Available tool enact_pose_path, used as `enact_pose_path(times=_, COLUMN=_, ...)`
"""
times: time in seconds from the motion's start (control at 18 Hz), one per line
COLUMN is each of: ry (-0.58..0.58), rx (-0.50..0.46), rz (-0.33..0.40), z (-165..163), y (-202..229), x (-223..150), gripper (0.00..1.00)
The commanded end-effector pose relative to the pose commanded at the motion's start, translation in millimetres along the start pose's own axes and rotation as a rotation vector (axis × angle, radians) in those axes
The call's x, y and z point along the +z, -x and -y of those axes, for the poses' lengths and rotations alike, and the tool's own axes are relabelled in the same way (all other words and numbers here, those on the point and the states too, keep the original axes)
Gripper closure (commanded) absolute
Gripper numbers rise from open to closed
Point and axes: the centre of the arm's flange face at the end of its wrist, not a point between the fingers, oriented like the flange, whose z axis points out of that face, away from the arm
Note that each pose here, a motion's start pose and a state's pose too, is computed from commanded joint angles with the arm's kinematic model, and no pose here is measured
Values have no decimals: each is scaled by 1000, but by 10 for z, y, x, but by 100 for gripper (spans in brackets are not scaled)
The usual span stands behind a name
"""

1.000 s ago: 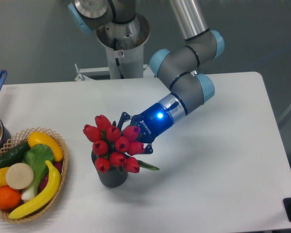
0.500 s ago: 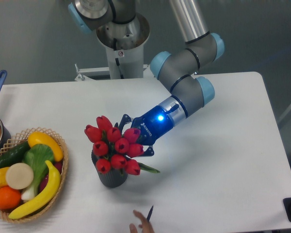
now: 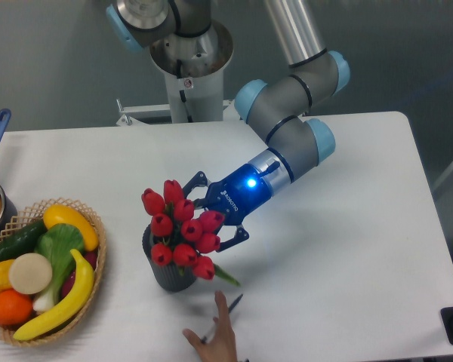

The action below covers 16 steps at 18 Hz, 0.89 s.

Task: Insert the flowers into the vase
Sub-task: 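Hold the tulips in the vase while a human hand steadies the vase, then open the gripper, release the tulips, and lift away from the vase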

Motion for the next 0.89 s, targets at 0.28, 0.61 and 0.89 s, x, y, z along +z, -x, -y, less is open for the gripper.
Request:
enact_pose_path(times=0.28, ry=35, rx=15, rz=28, z=67, y=-86, x=-111, gripper=0)
enact_pose_path(times=0.61, ry=184, rx=52, rz=79, z=160, y=-202, x=-181, gripper=0)
enact_pose_path(times=0.89, ry=237, rx=67, rz=90, z=176, y=-257, x=-165, gripper=0)
